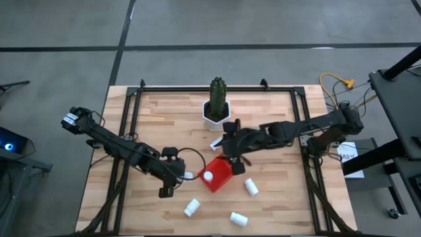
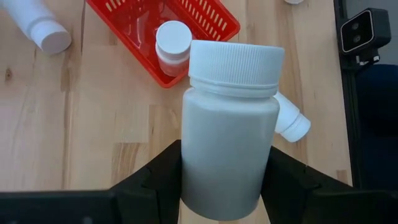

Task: Pick and place pill bottles into a basket
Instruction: Put the white pill bottle into the red bin

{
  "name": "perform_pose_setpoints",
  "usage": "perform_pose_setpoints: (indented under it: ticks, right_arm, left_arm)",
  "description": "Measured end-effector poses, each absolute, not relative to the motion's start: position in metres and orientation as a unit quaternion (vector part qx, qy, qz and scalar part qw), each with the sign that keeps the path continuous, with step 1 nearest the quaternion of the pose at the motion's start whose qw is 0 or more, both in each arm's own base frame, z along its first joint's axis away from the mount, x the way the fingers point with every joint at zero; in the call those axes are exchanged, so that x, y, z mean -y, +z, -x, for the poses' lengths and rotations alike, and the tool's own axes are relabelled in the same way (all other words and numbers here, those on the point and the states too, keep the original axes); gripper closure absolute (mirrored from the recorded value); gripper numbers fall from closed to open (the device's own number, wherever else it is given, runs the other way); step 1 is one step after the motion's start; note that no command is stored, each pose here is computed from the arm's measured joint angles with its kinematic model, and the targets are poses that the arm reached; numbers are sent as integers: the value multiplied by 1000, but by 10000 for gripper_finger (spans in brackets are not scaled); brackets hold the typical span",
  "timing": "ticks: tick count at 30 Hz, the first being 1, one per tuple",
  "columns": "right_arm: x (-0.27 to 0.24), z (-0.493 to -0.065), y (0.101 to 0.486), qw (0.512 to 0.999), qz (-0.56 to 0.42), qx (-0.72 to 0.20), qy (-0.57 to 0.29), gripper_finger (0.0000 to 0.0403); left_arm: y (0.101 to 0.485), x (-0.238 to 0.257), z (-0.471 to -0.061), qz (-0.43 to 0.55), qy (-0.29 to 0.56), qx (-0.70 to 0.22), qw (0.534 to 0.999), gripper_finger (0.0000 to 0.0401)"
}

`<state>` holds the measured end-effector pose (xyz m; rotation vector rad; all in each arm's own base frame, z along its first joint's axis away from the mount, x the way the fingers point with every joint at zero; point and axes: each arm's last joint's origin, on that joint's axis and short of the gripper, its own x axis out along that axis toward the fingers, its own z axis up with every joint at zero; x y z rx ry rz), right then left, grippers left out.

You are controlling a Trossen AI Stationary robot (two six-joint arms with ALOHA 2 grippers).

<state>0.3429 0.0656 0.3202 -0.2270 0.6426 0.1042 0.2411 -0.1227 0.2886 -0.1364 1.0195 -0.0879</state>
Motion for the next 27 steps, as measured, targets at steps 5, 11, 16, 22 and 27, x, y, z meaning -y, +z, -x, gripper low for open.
perform_pose_setpoints:
  ticks: [5, 11, 16, 22, 27]
  right_arm:
    - [-69, -359, 308, 928, 115, -350, 55, 211]
    - [-82, -365, 319, 928, 151, -331, 77, 211]
    - [-98, -360, 326, 924, 224, -309, 24, 211]
    - [-128, -357, 314, 871, 368, -315, -85, 211]
    - [-140, -361, 298, 846, 406, -328, -108, 211]
  left_arm:
    - [289, 122, -240, 64, -42, -489, 869, 246]
    - [293, 120, -236, 59, -44, -485, 871, 246]
    - [295, 119, -235, 50, -45, -479, 875, 246]
    - [295, 118, -235, 44, -47, -478, 876, 246]
    - [295, 118, -235, 43, -47, -478, 876, 246]
